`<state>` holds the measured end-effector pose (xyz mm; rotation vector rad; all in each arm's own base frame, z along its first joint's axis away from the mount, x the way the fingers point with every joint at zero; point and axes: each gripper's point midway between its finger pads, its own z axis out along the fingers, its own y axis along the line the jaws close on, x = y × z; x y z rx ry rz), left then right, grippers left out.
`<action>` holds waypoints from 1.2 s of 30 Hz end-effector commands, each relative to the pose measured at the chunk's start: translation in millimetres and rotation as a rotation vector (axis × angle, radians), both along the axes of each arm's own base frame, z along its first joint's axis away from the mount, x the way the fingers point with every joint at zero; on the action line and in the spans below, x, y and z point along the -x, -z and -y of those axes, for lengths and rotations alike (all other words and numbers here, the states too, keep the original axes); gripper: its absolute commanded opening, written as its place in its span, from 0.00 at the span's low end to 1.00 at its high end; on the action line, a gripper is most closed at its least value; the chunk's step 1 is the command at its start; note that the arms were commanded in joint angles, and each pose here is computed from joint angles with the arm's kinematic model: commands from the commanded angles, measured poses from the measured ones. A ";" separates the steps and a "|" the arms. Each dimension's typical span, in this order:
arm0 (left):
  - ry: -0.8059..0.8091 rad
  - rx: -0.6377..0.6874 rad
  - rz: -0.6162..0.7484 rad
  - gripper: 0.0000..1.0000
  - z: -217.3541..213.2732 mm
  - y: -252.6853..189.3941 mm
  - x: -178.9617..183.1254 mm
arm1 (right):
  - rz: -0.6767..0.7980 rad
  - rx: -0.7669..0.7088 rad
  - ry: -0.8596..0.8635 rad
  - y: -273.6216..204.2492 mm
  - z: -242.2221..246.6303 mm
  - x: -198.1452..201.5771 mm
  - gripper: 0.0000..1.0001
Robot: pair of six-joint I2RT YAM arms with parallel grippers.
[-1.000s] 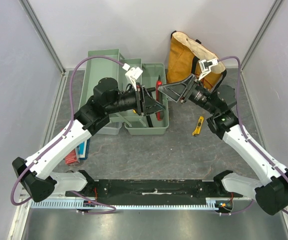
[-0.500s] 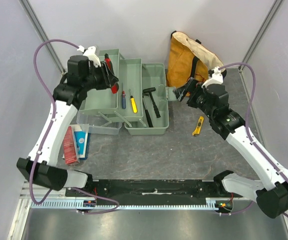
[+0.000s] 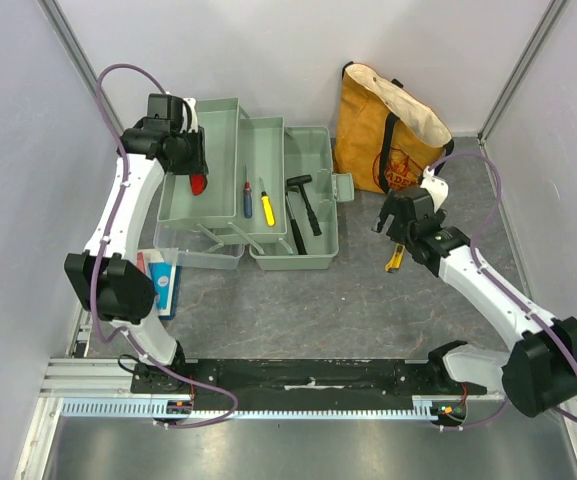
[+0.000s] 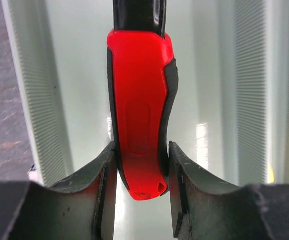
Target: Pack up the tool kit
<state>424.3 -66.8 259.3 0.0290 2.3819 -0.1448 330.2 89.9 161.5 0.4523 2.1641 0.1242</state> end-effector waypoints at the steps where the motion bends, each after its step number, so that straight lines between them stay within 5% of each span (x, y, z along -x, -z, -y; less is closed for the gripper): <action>1: -0.005 -0.136 -0.028 0.02 -24.9 -1.3 2.6 | -0.106 0.128 0.090 39.0 32.2 3.8 0.93; 5: -0.027 -0.154 -0.056 0.06 -29.0 6.4 1.2 | -0.195 0.163 0.099 72.7 36.4 3.8 0.87; 11: -0.046 -0.154 -0.065 0.31 -30.8 6.3 0.2 | -0.284 0.205 0.120 109.3 39.8 2.6 0.82; 20: -0.105 -0.129 0.127 0.59 -35.8 -59.0 -2.1 | -0.351 0.229 0.122 138.4 39.8 -1.9 0.82; 28: -0.112 -0.127 0.171 0.62 -37.7 -70.6 3.9 | -0.388 0.246 0.123 152.7 40.6 -0.8 0.78; 36: 0.011 0.035 0.305 0.65 -5.4 -113.4 25.4 | -0.432 0.303 0.127 161.8 45.9 1.0 0.69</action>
